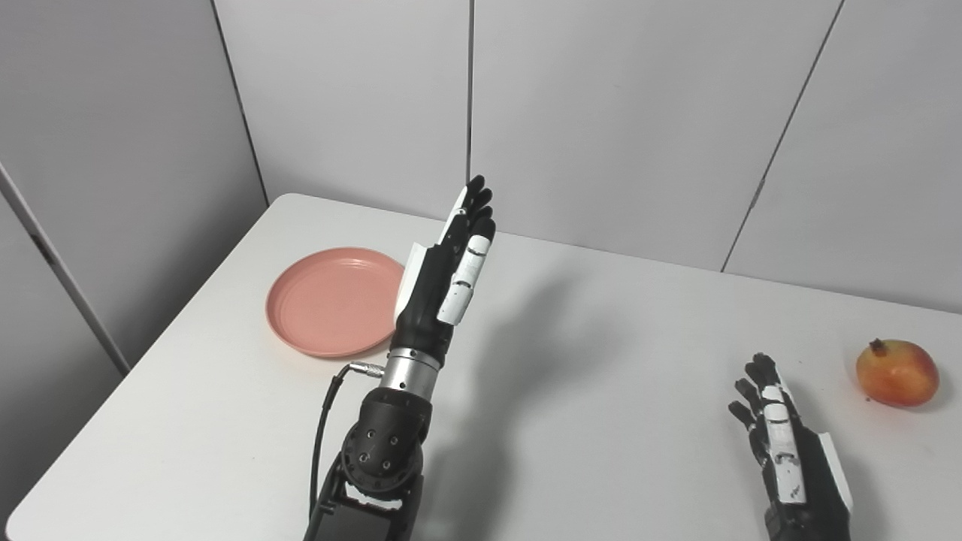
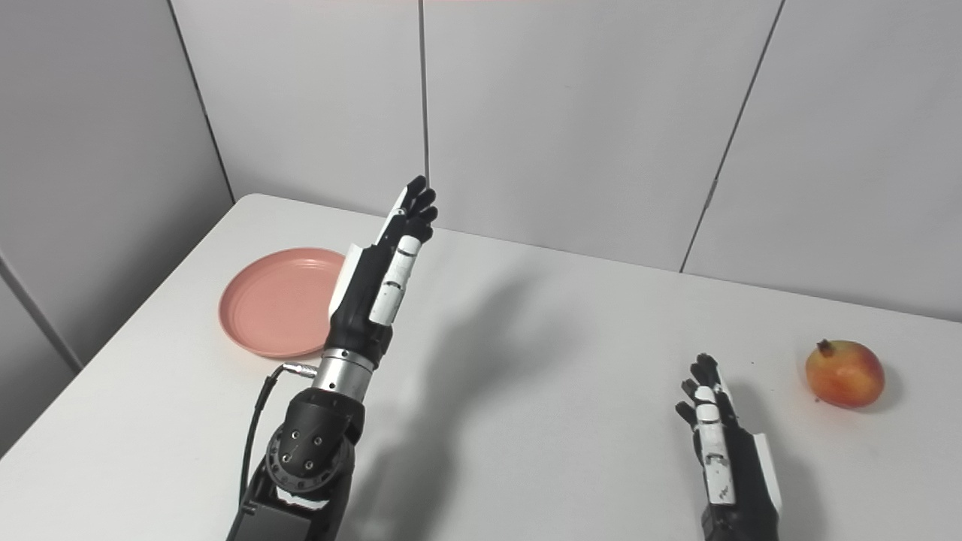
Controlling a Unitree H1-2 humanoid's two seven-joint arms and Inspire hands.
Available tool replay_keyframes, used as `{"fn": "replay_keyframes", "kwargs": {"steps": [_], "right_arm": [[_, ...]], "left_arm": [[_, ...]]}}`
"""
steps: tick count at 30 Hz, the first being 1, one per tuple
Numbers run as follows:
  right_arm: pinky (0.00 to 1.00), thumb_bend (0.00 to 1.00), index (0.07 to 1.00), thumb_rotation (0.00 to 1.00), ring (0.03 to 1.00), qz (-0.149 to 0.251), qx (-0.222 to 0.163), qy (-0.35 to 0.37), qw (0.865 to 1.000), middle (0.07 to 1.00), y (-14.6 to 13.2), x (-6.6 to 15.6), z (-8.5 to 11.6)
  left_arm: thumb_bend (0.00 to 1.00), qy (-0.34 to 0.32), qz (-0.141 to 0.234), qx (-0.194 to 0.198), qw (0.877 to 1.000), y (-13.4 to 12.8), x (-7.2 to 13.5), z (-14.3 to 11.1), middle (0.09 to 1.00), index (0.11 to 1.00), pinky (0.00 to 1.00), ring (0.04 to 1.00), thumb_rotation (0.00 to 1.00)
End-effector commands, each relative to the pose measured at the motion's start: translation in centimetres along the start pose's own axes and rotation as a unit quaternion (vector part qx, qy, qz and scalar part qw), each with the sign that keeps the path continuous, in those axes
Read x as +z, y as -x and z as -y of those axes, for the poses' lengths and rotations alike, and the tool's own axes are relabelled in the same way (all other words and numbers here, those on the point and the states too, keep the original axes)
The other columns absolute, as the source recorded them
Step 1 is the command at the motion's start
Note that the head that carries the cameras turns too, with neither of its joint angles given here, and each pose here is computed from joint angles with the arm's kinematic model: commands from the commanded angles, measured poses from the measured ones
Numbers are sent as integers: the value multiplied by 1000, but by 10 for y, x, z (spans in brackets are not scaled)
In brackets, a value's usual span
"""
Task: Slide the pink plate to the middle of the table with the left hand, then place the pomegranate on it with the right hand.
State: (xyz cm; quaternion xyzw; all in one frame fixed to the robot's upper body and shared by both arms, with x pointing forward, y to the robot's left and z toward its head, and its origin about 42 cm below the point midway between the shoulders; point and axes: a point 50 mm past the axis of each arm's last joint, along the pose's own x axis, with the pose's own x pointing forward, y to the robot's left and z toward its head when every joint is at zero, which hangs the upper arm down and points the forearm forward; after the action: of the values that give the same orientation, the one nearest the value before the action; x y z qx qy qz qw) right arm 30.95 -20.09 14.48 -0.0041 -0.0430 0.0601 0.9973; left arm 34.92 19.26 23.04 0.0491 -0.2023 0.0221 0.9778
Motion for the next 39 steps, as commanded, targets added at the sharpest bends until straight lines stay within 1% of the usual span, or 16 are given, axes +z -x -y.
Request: {"fn": "replay_keyframes", "kwargs": {"steps": [1,2,8,11,14,17,20,22,24,27,30,34,39], "right_arm": [[933,154,963,1000,952,48,6,3,999,964,-8,16,1],[933,154,963,1000,951,48,7,4,999,964,-8,16,2],[951,150,966,1000,959,48,10,1,999,969,-8,16,3],[949,147,965,1000,958,46,10,0,999,968,-7,16,3],[960,144,970,1000,963,43,10,-2,999,972,-7,16,4],[974,134,977,1000,971,45,13,-5,999,979,-8,16,5],[983,129,978,1000,973,43,12,-11,999,981,-8,17,6],[989,132,976,1000,972,43,13,-13,999,979,-9,16,7],[996,136,979,1000,976,44,13,-18,999,983,-9,16,9],[980,138,980,1000,975,47,10,-18,999,983,-9,15,11],[970,146,980,1000,973,45,11,-14,999,981,-8,17,13],[960,150,977,1000,970,47,9,-14,999,978,-7,17,14],[969,144,981,1000,973,47,4,-17,999,982,-7,17,15]], "left_arm": [[488,10,41,10,999,-13,20,-2,977,972,974,958,1000],[496,8,43,18,999,-14,21,-6,978,973,977,960,1000],[455,-6,68,46,997,-19,31,-23,960,953,945,942,1000],[463,-16,68,53,996,-20,35,-31,982,969,956,956,1000],[454,-22,61,71,995,-22,36,-38,970,959,961,953,1000],[449,-19,59,83,995,-24,33,-46,968,958,964,952,1000],[434,-17,56,104,993,-26,30,-55,958,949,936,940,1000],[442,-15,52,115,992,-27,27,-61,955,956,929,935,1000],[454,-15,49,126,991,-28,24,-69,952,954,942,936,1000],[465,2,50,140,989,-30,19,-82,953,952,954,942,1000],[463,2,48,150,988,-30,16,-92,959,957,954,946,1000],[455,6,44,170,984,-28,15,-102,946,938,947,938,1000],[464,2,36,187,982,-25,12,-115,954,947,942,944,1000]]}}
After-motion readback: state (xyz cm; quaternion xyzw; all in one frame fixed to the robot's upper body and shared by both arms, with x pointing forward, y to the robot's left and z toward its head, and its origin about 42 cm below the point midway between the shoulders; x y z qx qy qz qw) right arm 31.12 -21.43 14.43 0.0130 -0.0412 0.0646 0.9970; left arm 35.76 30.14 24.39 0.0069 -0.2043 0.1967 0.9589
